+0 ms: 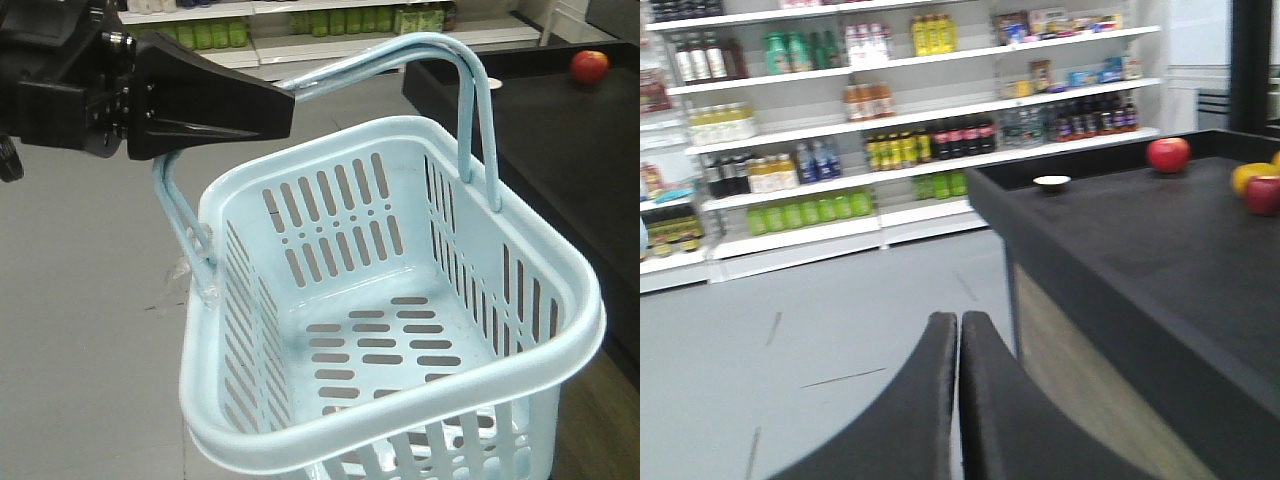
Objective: Pick three apples into basket with both arms
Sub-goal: 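Hold the basket up in the left gripper while the base turns away, then carry the basket in the left gripper while driving toward another fruit table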
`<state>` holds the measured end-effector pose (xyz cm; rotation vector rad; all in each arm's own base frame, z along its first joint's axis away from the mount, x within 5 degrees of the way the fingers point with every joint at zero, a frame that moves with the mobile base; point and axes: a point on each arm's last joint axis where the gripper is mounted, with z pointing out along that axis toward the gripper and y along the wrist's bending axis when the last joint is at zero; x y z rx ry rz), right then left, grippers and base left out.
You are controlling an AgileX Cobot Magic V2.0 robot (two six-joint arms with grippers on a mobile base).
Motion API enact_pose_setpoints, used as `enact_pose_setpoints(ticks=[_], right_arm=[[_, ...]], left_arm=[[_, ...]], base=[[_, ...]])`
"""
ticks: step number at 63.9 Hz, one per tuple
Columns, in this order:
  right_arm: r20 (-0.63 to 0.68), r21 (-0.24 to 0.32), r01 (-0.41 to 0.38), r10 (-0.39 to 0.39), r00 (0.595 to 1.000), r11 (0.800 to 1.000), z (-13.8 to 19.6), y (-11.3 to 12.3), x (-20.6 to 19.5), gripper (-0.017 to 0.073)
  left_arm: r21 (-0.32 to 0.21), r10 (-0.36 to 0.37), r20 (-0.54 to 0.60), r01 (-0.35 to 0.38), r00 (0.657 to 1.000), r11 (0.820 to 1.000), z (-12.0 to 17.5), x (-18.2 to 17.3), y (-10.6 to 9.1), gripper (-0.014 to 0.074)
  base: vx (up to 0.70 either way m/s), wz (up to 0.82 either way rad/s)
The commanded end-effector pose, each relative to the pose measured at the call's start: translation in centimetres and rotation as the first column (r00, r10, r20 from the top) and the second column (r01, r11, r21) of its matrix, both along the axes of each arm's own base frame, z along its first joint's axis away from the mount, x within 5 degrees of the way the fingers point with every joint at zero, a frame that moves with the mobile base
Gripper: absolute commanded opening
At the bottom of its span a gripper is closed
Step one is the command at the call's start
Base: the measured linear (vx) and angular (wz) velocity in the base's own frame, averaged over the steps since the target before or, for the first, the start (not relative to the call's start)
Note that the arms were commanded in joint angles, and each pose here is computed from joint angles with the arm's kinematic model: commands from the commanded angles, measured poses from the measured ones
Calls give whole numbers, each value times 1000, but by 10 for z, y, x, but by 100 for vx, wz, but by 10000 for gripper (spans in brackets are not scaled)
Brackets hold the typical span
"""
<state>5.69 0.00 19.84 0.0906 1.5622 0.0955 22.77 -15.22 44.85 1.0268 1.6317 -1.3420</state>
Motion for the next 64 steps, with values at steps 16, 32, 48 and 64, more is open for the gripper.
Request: enact_pose_setpoints(ticks=[16, 32, 48, 64], right_arm=[[65, -19, 4, -2, 998, 1000, 2, 0, 0, -4], [65, -19, 4, -2, 998, 1000, 2, 0, 0, -4], [65, -19, 4, -2, 998, 1000, 2, 0, 0, -4], [65, -19, 4, -2, 998, 1000, 2, 0, 0, -4]], left_arm=[[8, -112, 27, 112, 993, 994, 13, -23, 3, -7], [8, -112, 27, 112, 993, 994, 13, -23, 3, -7], [8, -112, 27, 112, 993, 994, 13, -23, 3, -7], [8, -112, 27, 112, 993, 994, 13, -23, 3, -7]], base=[[-1, 54], [2, 55], [7, 44], [10, 33]])
